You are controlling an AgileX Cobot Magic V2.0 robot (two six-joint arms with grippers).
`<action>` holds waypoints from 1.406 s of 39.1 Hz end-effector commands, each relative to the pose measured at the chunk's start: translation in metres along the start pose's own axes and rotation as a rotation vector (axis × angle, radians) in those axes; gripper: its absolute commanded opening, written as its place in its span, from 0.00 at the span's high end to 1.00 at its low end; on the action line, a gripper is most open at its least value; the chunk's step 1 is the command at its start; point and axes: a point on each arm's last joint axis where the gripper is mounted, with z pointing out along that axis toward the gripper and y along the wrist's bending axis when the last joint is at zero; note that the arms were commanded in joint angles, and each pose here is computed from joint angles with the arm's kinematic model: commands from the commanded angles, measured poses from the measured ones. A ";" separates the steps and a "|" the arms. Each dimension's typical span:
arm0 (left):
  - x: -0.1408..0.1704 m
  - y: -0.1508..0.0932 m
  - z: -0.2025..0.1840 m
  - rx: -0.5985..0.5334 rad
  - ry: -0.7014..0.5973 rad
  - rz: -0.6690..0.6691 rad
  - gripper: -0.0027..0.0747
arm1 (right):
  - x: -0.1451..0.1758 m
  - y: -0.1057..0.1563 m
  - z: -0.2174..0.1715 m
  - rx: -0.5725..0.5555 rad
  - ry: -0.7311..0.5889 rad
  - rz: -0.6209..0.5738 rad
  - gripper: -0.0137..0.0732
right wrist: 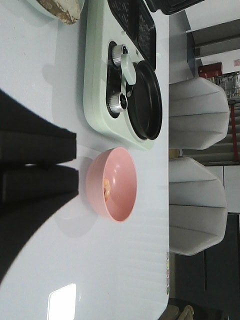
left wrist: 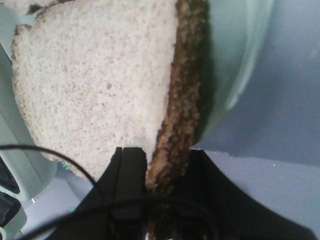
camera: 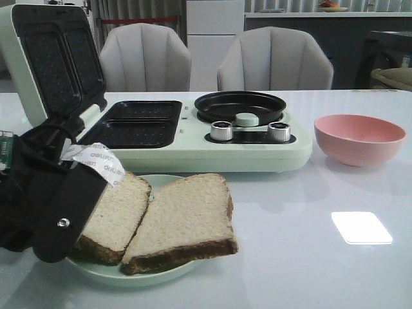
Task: Make breakfast with bread and shrimp
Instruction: 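Lower the left gripper and grasp the bread slice nearest it, then lift the bread slice with the left gripper over the sandwich maker plate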
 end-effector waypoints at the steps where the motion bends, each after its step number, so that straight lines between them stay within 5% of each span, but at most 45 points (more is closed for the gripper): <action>1: 0.007 0.011 -0.007 -0.046 0.048 -0.028 0.79 | -0.014 0.001 -0.003 -0.006 -0.123 -0.014 0.67; 23: 0.014 0.025 -0.034 -0.151 0.011 -0.079 0.79 | -0.014 0.001 -0.003 -0.006 -0.123 -0.014 0.67; 42: 0.029 0.050 -0.099 -0.395 -0.165 -0.216 0.80 | -0.014 0.001 -0.003 -0.006 -0.123 -0.014 0.67; 55: 0.042 0.108 -0.116 -0.550 -0.124 -0.263 0.80 | -0.014 0.001 -0.003 -0.006 -0.123 -0.014 0.67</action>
